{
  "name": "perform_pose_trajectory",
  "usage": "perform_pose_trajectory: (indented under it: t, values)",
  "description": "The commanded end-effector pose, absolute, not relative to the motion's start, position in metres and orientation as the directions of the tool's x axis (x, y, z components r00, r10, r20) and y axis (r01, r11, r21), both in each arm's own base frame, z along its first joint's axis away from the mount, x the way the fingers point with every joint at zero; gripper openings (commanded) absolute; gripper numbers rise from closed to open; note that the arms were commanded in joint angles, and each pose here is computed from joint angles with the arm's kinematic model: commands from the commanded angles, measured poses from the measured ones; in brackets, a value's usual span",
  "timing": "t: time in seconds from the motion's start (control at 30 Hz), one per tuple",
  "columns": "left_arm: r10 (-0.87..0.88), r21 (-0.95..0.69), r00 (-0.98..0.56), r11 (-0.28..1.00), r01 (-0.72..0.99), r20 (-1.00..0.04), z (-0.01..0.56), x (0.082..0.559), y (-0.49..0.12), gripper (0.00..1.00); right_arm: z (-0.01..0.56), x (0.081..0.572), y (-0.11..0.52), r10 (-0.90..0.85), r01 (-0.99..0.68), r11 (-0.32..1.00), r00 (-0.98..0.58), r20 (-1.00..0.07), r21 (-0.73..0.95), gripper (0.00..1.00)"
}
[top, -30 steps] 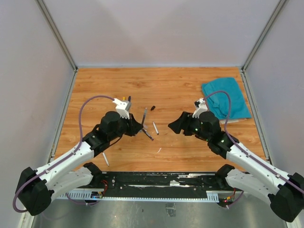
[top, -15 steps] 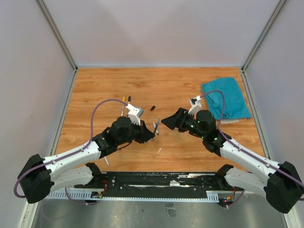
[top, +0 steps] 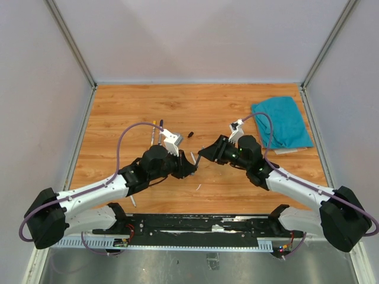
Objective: Insert the pens into the pen caps
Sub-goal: Pick up the pen from the center of the board.
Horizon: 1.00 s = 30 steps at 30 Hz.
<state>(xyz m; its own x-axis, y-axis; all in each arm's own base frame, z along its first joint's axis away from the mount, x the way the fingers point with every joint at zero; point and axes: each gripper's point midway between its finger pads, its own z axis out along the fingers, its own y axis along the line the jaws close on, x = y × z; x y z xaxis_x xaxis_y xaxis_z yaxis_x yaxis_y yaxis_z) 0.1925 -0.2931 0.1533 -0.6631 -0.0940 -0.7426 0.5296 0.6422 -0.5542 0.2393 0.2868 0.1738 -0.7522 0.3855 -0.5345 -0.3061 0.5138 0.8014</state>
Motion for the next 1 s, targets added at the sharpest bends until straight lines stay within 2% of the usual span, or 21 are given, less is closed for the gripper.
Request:
perform_pose_trajectory:
  t: [0.0, 0.2, 0.3, 0.4, 0.53, 0.87, 0.97]
  values:
    - [-0.119, -0.553, -0.627, 0.613, 0.564, -0.770, 0.174, 0.196, -0.303, 0.05, 0.189, 0.236, 0.299, 0.394, -0.337, 0.442, -0.760, -0.518, 0.831, 0.34]
    - [-0.109, -0.551, -0.632, 0.616, 0.562, -0.767, 0.170, 0.197, -0.305, 0.08, 0.194, 0.233, 0.302, 0.395, -0.347, 0.405, -0.768, -0.504, 0.846, 0.10]
    - [-0.101, -0.548, -0.635, 0.619, 0.563, -0.766, 0.168, 0.197, -0.306, 0.18, 0.195, 0.231, 0.303, 0.396, -0.349, 0.390, -0.772, -0.497, 0.852, 0.04]
    - [-0.095, -0.547, -0.640, 0.622, 0.560, -0.763, 0.165, 0.198, -0.307, 0.28, 0.199, 0.230, 0.305, 0.395, -0.354, 0.375, -0.775, -0.493, 0.857, 0.02]
    - [-0.091, -0.548, -0.644, 0.623, 0.558, -0.759, 0.162, 0.198, -0.309, 0.33, 0.200, 0.228, 0.306, 0.393, -0.354, 0.365, -0.780, -0.487, 0.861, 0.01]
    - [-0.113, -0.557, -0.637, 0.615, 0.558, -0.762, 0.170, 0.200, -0.311, 0.30, 0.194, 0.227, 0.304, 0.375, -0.368, 0.379, -0.778, -0.504, 0.849, 0.01]
    - [-0.111, -0.556, -0.637, 0.614, 0.559, -0.763, 0.171, 0.200, -0.311, 0.25, 0.193, 0.227, 0.304, 0.369, -0.376, 0.391, -0.772, -0.517, 0.840, 0.01]
